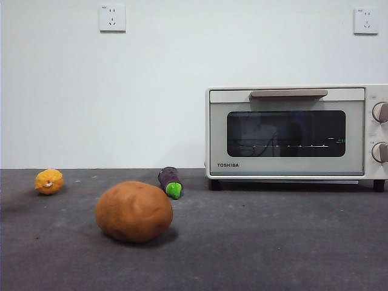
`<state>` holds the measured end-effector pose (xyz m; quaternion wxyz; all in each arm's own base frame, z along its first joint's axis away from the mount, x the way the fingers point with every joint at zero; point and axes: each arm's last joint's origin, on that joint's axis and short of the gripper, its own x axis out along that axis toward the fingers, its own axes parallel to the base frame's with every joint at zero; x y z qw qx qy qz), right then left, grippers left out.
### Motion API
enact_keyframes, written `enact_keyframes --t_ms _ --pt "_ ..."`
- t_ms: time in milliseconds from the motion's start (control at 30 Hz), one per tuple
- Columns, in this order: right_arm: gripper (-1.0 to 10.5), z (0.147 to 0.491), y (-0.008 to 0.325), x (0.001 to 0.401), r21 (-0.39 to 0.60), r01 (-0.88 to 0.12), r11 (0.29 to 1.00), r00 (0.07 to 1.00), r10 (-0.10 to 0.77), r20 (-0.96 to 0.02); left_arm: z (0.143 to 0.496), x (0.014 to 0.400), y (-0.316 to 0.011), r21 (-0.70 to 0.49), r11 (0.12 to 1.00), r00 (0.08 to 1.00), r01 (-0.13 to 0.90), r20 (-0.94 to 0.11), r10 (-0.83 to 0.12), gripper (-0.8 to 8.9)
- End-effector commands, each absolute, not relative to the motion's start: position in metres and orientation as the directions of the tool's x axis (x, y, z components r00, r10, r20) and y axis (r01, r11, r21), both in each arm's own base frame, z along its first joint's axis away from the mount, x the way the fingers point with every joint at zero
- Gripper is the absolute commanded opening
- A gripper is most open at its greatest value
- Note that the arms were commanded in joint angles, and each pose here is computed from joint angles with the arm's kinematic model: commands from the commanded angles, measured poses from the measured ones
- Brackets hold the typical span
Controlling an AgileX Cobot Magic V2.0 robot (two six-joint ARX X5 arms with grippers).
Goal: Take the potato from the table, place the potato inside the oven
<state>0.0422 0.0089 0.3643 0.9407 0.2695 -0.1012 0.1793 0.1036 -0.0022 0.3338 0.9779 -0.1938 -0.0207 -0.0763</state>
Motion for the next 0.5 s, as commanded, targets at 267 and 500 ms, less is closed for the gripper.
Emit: enact_keyframes --t_ms 267,500 --pt "0.0 0.386 0.012 0.068 0.532 -0.334 0.778 0.936 0.338 0.093 0.378 0.155 -0.008 -0.401 0.847 0.931 0.35 0.053 -0.36 -0.04" --pt "0.0 0.395 0.015 0.086 0.471 -0.305 0.828 0.902 0.41 -0.136 0.395 0.221 -0.022 -0.449 0.752 0.833 0.483 -0.029 -0.553 -0.04"
